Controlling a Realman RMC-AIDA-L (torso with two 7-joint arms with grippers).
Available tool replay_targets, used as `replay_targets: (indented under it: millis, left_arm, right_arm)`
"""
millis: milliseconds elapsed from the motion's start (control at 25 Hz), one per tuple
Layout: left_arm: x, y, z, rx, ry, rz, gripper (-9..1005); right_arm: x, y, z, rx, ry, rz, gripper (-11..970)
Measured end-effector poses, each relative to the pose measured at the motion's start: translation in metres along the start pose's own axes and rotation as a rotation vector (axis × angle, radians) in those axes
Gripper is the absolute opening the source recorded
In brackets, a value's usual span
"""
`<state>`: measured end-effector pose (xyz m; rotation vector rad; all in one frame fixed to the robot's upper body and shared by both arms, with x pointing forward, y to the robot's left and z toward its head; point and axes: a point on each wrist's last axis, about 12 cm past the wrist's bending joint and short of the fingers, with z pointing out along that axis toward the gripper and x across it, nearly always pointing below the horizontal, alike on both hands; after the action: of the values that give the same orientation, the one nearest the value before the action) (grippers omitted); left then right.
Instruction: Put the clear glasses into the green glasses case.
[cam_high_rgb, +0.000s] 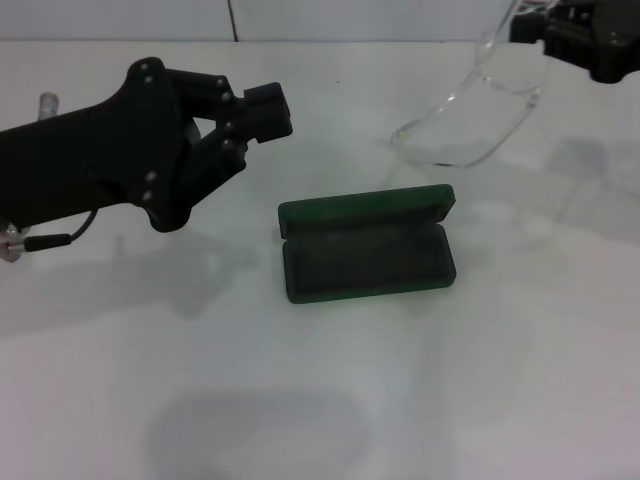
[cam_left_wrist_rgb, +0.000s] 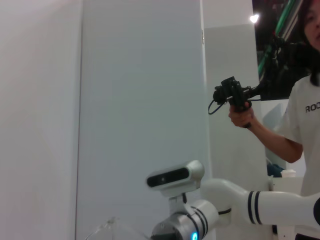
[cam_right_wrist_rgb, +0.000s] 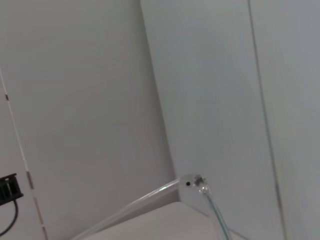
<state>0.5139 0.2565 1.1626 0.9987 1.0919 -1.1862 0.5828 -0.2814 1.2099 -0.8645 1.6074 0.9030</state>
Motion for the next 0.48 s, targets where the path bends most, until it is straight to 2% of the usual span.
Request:
replay_targets:
  millis: [280, 480]
  left_arm:
    - [-0.004, 0.000, 0.003, 0.006, -0.029, 0.012, 54]
    - [-0.010, 0.004, 0.013, 0.053, -0.014, 0.021, 54]
  right_arm:
    - [0.012, 0.003, 0.023, -0.095, -0.018, 0.100, 107]
    - [0.022, 0.010, 0.046, -0.186, 0.024, 0.134, 107]
